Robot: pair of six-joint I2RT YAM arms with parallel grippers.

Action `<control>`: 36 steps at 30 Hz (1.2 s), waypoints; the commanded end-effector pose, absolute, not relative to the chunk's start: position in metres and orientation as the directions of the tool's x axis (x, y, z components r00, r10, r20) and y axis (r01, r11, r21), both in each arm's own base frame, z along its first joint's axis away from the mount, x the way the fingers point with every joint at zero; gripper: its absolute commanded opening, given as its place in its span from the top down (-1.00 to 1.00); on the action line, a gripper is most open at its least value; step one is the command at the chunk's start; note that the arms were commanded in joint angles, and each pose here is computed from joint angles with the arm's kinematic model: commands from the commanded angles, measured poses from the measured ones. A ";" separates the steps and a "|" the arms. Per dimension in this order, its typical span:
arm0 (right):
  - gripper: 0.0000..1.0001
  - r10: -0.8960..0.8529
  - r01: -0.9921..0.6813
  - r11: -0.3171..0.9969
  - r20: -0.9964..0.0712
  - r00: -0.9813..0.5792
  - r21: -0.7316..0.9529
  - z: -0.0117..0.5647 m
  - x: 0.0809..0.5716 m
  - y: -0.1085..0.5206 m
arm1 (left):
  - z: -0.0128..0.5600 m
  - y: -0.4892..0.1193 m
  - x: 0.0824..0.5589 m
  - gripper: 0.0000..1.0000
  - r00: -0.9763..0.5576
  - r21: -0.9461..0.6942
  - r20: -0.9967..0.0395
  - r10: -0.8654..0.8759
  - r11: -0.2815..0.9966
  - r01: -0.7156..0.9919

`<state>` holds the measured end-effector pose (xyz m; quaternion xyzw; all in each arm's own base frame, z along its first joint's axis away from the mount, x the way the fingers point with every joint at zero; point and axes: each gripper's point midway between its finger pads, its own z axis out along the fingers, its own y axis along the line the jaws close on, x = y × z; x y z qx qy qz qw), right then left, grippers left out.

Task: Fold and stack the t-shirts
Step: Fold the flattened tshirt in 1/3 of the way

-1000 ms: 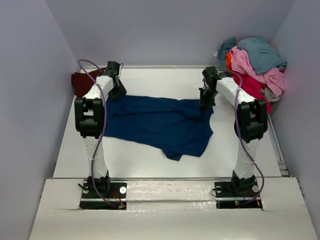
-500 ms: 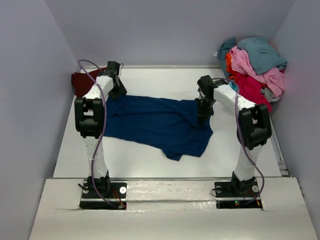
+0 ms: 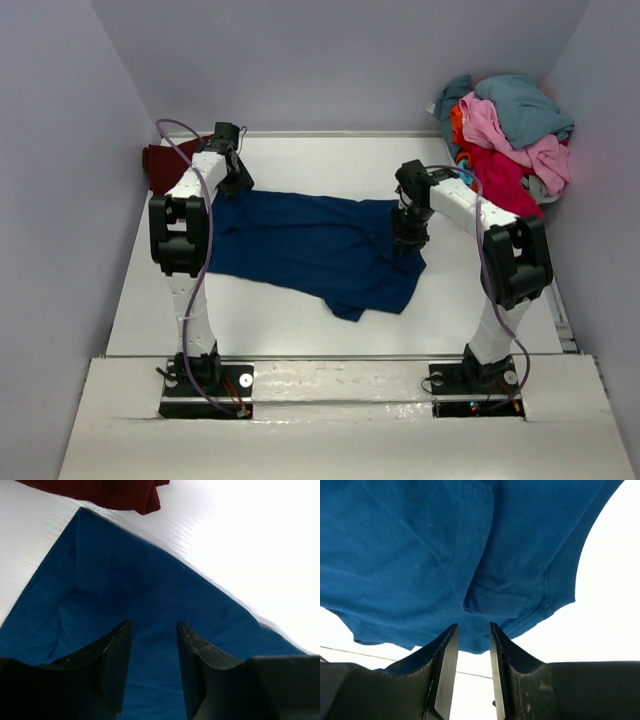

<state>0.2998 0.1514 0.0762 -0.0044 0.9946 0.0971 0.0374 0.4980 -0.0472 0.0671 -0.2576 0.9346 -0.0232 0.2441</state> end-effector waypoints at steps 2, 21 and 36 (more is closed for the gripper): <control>0.25 -0.008 -0.037 0.976 -0.136 -0.991 0.213 0.089 0.301 0.160 | 0.096 -0.048 0.500 -0.04 -0.727 -0.195 -0.491 -0.481 0.873 -0.446; 0.25 0.083 0.040 0.984 -0.248 -0.965 0.175 0.079 0.403 0.175 | 0.109 -0.040 0.499 -0.04 -0.720 -0.186 -0.508 -0.473 0.876 -0.444; 0.24 0.145 0.104 0.976 -0.219 -0.965 0.191 0.075 0.404 0.151 | 0.107 -0.039 0.498 -0.04 -0.723 -0.174 -0.505 -0.472 0.876 -0.450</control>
